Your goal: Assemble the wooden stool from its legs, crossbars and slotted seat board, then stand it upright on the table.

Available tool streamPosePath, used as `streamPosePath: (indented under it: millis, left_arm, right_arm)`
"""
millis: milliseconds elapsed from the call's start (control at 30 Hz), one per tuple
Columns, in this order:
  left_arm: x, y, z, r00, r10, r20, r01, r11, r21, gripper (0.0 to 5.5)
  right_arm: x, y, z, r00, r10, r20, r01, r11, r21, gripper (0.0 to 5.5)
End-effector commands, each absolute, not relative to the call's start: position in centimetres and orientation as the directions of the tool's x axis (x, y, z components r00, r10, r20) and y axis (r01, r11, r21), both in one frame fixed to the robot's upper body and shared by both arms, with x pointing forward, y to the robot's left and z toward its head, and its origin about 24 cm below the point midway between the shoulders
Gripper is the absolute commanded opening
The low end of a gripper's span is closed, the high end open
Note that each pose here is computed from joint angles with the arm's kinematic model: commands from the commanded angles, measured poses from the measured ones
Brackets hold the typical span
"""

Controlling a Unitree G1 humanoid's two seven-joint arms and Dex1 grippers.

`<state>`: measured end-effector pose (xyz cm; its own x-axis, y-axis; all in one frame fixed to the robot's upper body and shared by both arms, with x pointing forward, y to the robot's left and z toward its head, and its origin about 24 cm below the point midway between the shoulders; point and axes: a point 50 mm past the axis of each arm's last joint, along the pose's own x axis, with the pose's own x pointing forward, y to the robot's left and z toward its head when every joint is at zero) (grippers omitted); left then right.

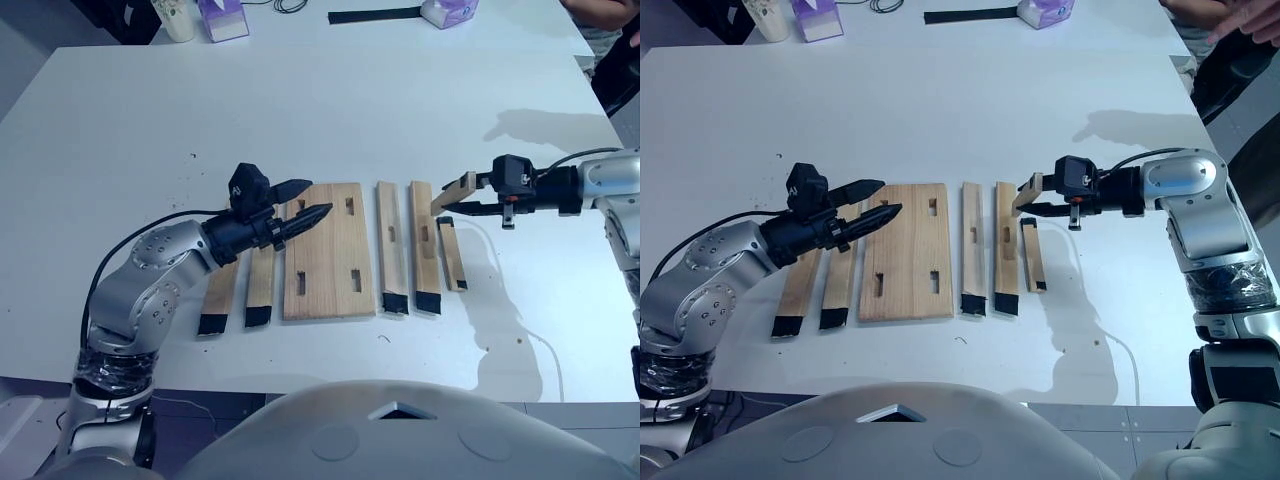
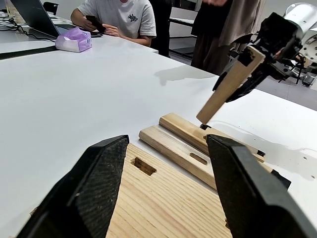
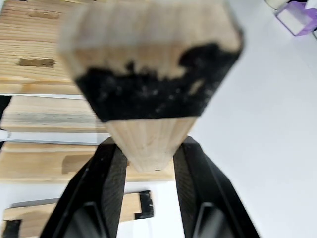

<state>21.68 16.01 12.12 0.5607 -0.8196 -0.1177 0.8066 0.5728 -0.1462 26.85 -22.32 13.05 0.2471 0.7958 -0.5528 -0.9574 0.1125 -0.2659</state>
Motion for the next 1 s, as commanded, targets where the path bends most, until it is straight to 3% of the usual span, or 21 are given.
streamPosePath:
  millis: [33, 567, 1000]
  left_arm:
    - [21.4, 15.8, 12.1, 0.56, -0.819, -0.123, 0.807, 0.573, -0.14, 2.92]
    - [21.0, 15.3, 12.0, 0.547, -0.827, -0.125, 0.814, 0.561, -0.151, 2.92]
    - [21.0, 14.9, 11.8, 0.532, -0.837, -0.127, 0.819, 0.547, -0.172, 2.92]
  right_arm:
    - [26.1, -22.1, 12.5, 0.208, 0.801, -0.561, -0.969, 0.089, -0.232, 1.31]
    - [25.0, -21.7, 10.1, 0.16, 0.788, -0.595, -0.982, 0.066, -0.178, 1.31]
    - [26.6, -22.0, 7.9, 0.046, 0.772, -0.634, -0.988, 0.128, 0.084, 1.3]
